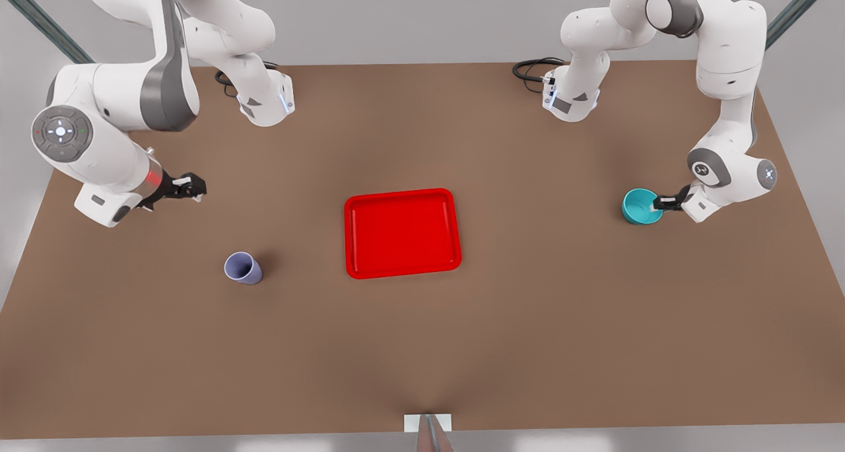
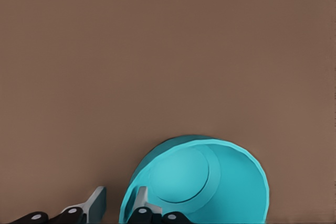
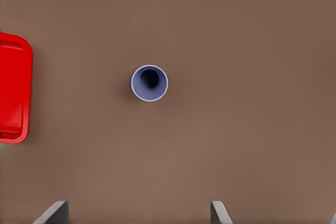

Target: Place the bowl on the tray with the left arm and the cup on the tray with the right arm

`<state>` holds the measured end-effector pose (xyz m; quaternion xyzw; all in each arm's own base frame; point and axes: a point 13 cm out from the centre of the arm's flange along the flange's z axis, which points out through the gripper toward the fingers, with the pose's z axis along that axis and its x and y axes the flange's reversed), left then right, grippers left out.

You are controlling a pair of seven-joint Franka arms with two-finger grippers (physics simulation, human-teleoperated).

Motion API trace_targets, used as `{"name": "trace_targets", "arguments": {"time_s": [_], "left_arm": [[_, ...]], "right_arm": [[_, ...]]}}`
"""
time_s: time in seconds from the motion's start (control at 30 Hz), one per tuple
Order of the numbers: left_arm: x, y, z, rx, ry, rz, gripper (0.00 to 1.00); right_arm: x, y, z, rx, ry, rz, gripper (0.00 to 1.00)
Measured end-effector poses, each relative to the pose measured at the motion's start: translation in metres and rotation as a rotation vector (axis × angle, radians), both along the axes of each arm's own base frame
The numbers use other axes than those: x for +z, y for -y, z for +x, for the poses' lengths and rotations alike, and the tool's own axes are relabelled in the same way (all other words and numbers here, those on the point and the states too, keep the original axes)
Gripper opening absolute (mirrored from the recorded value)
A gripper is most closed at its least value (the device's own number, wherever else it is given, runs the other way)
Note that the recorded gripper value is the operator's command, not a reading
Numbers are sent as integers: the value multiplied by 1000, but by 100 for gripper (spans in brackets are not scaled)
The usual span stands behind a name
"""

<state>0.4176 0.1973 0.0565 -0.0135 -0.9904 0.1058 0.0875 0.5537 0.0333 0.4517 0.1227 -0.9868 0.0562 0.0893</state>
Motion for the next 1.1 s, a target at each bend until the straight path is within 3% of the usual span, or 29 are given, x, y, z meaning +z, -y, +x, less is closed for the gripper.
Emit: {"name": "trace_targets", "arguments": {"time_s": [0.13, 0.23, 0.27, 0.4, 0.53, 0.57, 0.6, 0.7, 0.83, 1.0, 1.03, 1.07, 1.1], "left_arm": [[-1, 8, 0, -41, -2, -14, 21], [2, 11, 5, -65, 6, -18, 21], [11, 20, 20, -91, 29, -16, 21], [119, 68, 132, -232, 174, 16, 21], [205, 289, 257, -505, 261, 59, 21], [199, 364, 266, -559, 251, 53, 21], [188, 429, 260, -586, 229, 24, 21], [160, 561, 202, -585, 124, -35, 21], [100, 639, 124, -511, -31, 23, 21], [52, 660, 102, -307, -91, 83, 21], [46, 661, 101, -266, -96, 91, 23], [43, 663, 100, -230, -100, 95, 100], [41, 665, 100, -196, -102, 95, 100]], "right_arm": [[2, 2, 0, -6, 0, 5, 100], [2, 5, -1, -11, -2, 7, 100], [1, 6, -1, -11, -4, 7, 100], [-1, 7, -2, -14, -11, 8, 100], [-56, 6, 11, -16, -82, -9, 100], [-77, 3, 17, -15, -99, -15, 100], [-98, 1, 22, -15, -111, -20, 100], [-165, 9, 23, -29, -134, -27, 100], [-211, 27, 32, -57, -78, -26, 100], [-254, 36, 59, -90, -10, -17, 100], [-259, 33, 63, -95, 3, -8, 100], [-264, 30, 67, -101, 14, 1, 100], [-268, 27, 69, -107, 23, 10, 100]]}}
